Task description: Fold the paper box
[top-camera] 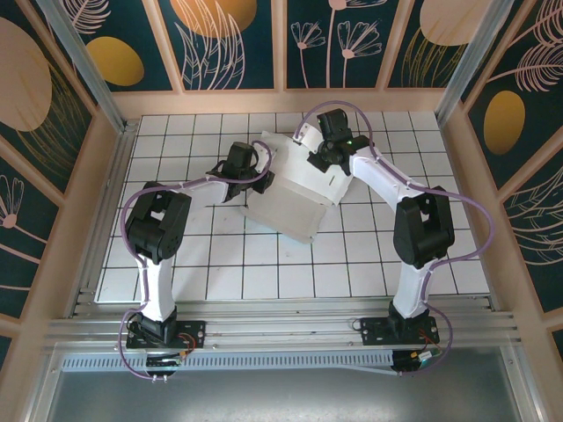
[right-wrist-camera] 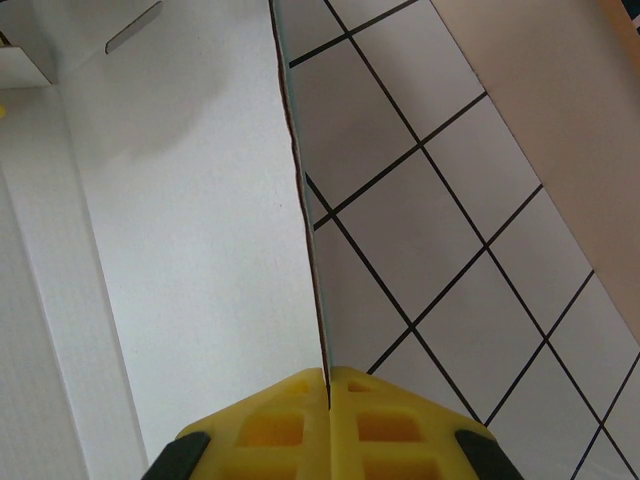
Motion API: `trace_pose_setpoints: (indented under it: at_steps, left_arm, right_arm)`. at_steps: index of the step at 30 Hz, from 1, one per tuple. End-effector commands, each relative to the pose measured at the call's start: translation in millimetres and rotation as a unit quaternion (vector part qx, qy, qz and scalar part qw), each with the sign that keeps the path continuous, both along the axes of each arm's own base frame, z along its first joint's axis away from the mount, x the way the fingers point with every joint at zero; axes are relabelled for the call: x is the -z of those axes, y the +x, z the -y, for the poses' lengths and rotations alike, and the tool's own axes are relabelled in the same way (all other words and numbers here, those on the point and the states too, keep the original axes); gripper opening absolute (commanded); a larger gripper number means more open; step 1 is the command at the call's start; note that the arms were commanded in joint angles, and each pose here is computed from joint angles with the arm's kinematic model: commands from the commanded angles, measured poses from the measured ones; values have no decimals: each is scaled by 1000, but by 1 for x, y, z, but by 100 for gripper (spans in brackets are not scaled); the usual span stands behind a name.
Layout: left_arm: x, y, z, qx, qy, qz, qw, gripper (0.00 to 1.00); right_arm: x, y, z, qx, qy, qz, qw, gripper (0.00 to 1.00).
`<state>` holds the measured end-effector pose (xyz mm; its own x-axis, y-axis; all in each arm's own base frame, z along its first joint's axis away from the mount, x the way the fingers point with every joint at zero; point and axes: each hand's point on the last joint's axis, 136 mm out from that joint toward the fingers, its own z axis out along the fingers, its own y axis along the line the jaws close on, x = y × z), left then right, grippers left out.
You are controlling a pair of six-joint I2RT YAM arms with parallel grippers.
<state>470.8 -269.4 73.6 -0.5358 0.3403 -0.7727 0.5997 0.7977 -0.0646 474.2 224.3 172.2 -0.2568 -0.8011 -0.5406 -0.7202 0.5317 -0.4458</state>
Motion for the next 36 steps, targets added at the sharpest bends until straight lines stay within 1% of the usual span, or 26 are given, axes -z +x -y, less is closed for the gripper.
trace_pose_setpoints:
  at_steps: [1,3,4,9,11,12,14,15,19,21,23,25,27,30,33,34,36]
  left_arm:
    - [-9,-11,33,71,-5,26,997,26]
    - [-7,-12,34,75,8,32,997,27]
    - [-6,-13,35,79,15,35,996,29]
    - [-8,-12,33,72,42,56,995,32]
    - [-21,-12,29,59,31,76,995,36]
    - [-29,-13,27,49,21,86,995,40]
    - [-45,-17,23,35,0,101,994,44]
    - [-52,-16,18,14,-8,107,994,46]
    - [-78,-17,-12,-63,-41,121,990,48]
    - [-90,-20,-27,-79,-71,110,988,48]
    - [-107,-25,-37,-73,-118,96,986,50]
    - [-113,-26,-45,-59,-142,73,985,51]
    - [-118,-28,-43,-33,-138,65,988,52]
    - [-124,-35,-27,38,-124,66,989,52]
    - [-127,-35,-22,84,-93,98,987,52]
    - [-129,-33,-23,88,-83,119,985,52]
    - [-131,-37,-20,130,-56,169,975,53]
  right_arm:
    - [9,-9,-15,-11,16,-18,1000,0]
    - [10,-10,-15,-11,16,-17,1000,0]
    - [10,-10,-16,-12,16,-17,1000,0]
    - [11,-12,-18,-13,15,-14,1000,0]
    - [8,-9,-13,-5,8,-4,1000,0]
    - [7,-8,-10,-2,4,2,1000,0]
    - [3,-7,-8,1,-2,13,1000,0]
    - [-1,-7,-7,3,-3,21,1000,0]
    - [-12,-8,-2,1,-22,54,998,0]
    - [-15,-10,0,-1,-34,71,997,0]
    - [-17,-12,1,-1,-39,79,996,0]
    - [-20,-14,0,-1,-40,85,996,0]
    - [-21,-17,-2,-4,-47,90,995,0]
    - [-23,-21,-1,-6,-68,106,992,0]
    - [-25,-28,-8,-16,-83,122,989,0]
    - [-26,-29,-8,-16,-88,127,988,0]
    - [-24,-33,-8,-19,-103,132,986,0]
